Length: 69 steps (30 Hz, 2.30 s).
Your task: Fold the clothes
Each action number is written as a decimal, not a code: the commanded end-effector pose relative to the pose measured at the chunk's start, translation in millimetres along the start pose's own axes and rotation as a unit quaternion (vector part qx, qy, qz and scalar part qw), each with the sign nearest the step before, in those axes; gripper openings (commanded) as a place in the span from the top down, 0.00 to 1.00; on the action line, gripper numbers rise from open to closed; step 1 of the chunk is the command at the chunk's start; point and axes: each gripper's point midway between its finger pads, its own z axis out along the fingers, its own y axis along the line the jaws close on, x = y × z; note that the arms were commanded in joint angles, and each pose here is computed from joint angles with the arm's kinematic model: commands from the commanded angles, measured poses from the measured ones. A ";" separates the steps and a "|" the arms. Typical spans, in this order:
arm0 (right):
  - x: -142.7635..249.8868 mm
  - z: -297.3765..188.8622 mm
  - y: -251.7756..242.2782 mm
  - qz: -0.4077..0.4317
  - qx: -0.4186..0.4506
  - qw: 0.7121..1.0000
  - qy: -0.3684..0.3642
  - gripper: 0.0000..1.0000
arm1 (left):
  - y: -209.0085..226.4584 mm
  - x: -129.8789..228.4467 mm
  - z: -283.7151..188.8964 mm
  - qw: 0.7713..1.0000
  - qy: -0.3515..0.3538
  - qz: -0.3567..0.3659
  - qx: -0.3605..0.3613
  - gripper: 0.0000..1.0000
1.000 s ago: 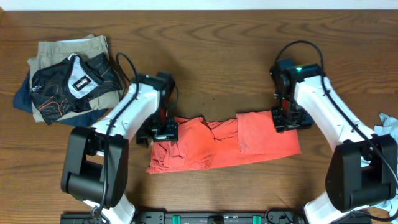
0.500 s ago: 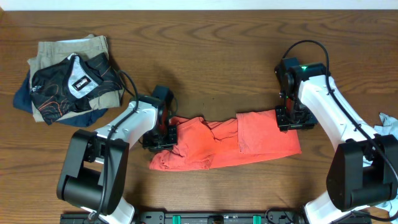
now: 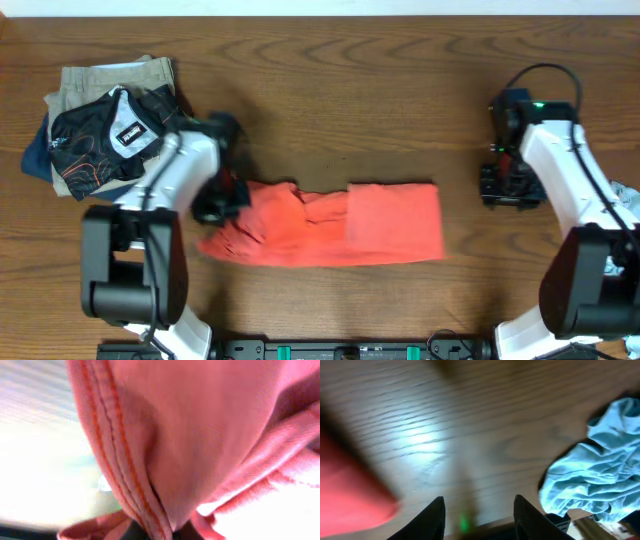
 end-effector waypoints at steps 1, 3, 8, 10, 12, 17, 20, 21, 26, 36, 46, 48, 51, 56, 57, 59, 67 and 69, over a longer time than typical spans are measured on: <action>-0.3 -4.5 -13.0 0.015 -0.013 1.000 -0.009 0.57 | 20.0 -26.6 -38.6 0.998 -0.045 -0.030 -0.021 0.94; -0.8 -3.8 -13.5 0.022 -0.022 0.999 -0.008 0.57 | 16.6 -27.2 -56.0 0.998 -0.049 -0.027 -0.016 0.94; -3.4 -3.5 -13.5 0.022 -0.026 0.999 -0.012 0.56 | -31.3 -3.2 -89.1 0.998 -0.046 0.021 0.027 0.94; -3.3 -3.4 -13.5 0.022 -0.026 0.999 -0.012 0.56 | -58.3 12.1 -93.3 0.997 -0.046 0.046 0.048 0.94; -3.2 -3.4 -13.4 0.022 -0.026 0.999 -0.012 0.56 | -87.2 29.8 -92.0 0.995 -0.050 0.078 0.047 0.94; -3.2 -3.5 -12.8 0.022 -0.028 0.999 -0.011 0.56 | -156.7 64.1 -82.9 0.984 -0.081 0.146 0.057 0.94; -3.2 -3.4 -12.9 0.022 -0.028 0.999 -0.011 0.56 | -202.5 84.2 -76.9 0.975 -0.108 0.177 0.083 0.94; -3.2 -3.5 -12.8 0.022 -0.028 0.999 -0.011 0.56 | -215.6 90.1 -74.3 0.970 -0.115 0.194 0.090 0.94; -2.2 -4.0 -5.6 0.010 -0.049 0.999 -0.009 0.56 | -267.8 111.3 -59.0 0.948 -0.141 0.259 0.120 0.43; -3.0 -6.8 14.0 -0.021 -0.105 0.994 -0.011 0.51 | -234.0 93.2 -86.5 0.945 -0.164 0.264 0.104 0.35; 8.1 -35.2 89.7 -0.152 -0.312 0.937 -0.027 0.47 | -139.9 24.0 -120.1 0.972 -0.181 0.122 0.085 0.23; 17.7 -39.9 106.2 -0.172 -0.348 0.921 -0.020 0.45 | -128.5 17.1 -116.6 0.976 -0.171 0.102 0.083 0.23; 34.4 -32.8 122.8 -0.194 -0.355 0.914 0.001 0.43 | -114.6 10.2 -112.8 0.980 -0.163 0.081 0.077 0.23; 66.2 -23.1 166.7 -0.239 -0.411 0.880 0.022 0.33 | -99.5 0.4 -111.8 0.982 -0.160 0.062 0.074 0.21; 71.9 -22.0 176.2 -0.246 -0.424 0.871 0.024 0.33 | -96.6 -1.8 -111.8 0.983 -0.160 0.057 0.074 0.21; 79.1 -15.4 190.7 -0.245 -0.432 0.867 0.027 0.33 | -92.4 -4.9 -112.0 0.983 -0.159 0.049 0.074 0.20; 110.6 -13.0 217.3 -0.248 -0.448 0.856 0.068 0.99 | -87.7 -6.0 -111.3 0.984 -0.156 0.045 0.072 0.20; 121.7 -18.4 215.4 -0.238 -0.461 0.849 0.098 0.99 | -87.5 -5.7 -110.7 0.984 -0.155 0.045 0.071 0.19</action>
